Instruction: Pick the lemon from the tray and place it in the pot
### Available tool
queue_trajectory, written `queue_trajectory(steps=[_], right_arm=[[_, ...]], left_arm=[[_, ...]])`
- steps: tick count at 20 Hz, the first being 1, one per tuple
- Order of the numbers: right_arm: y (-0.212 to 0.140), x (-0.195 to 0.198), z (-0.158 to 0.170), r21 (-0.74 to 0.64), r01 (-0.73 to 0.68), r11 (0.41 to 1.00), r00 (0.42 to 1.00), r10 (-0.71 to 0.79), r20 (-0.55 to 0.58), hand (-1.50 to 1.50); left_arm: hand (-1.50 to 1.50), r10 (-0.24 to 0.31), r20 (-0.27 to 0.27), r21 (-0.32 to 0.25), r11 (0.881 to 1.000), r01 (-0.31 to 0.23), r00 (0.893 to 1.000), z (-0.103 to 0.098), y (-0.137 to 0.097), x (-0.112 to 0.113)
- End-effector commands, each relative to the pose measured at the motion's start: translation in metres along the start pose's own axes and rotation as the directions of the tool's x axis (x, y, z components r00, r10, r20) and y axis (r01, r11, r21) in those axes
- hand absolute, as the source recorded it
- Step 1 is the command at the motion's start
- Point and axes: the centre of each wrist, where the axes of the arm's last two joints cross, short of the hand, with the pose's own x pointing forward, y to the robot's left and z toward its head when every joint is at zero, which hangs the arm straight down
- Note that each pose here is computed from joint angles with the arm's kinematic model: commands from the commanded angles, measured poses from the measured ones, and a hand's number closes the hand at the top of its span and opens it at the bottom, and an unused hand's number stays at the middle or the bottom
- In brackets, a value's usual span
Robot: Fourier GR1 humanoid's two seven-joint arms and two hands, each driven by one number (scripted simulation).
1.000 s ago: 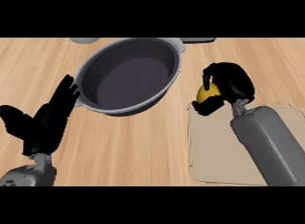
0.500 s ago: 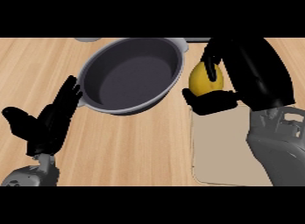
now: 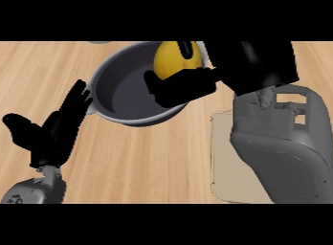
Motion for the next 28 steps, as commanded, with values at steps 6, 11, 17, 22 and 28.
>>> queue_trajectory(steps=[6, 11, 17, 22, 28], right_arm=[[0.017, 0.011, -0.066, 0.02, 0.017, 1.0, 0.994, -0.015, -0.105, 1.5], [0.063, 0.013, -0.08, 0.073, 0.008, 0.997, 0.992, 0.001, -0.127, 1.5], [0.088, -0.026, -0.102, 0.228, 0.009, 0.974, 0.996, 0.012, -0.093, 1.5], [0.12, -0.028, -0.093, 0.239, 0.213, 0.948, 0.939, -0.13, -0.319, -1.5], [0.124, -0.038, -0.098, 0.164, 0.429, 0.888, 0.87, -0.358, -0.339, -1.5]], left_arm=[[0.0, -0.001, 0.003, -0.013, 1.0, 0.001, 1.0, -0.003, -0.003, 0.008], [0.0, -0.006, 0.014, -0.012, 1.0, 0.006, 1.0, -0.005, -0.014, -0.005], [0.0, 0.022, -0.001, -0.035, 0.999, -0.022, 1.0, -0.002, -0.001, 0.006], [0.0, 0.012, 0.017, -0.046, 0.999, -0.011, 1.0, -0.013, -0.017, -0.014], [0.0, -0.014, 0.015, -0.045, 0.999, 0.014, 1.0, -0.012, -0.01, 0.002]])
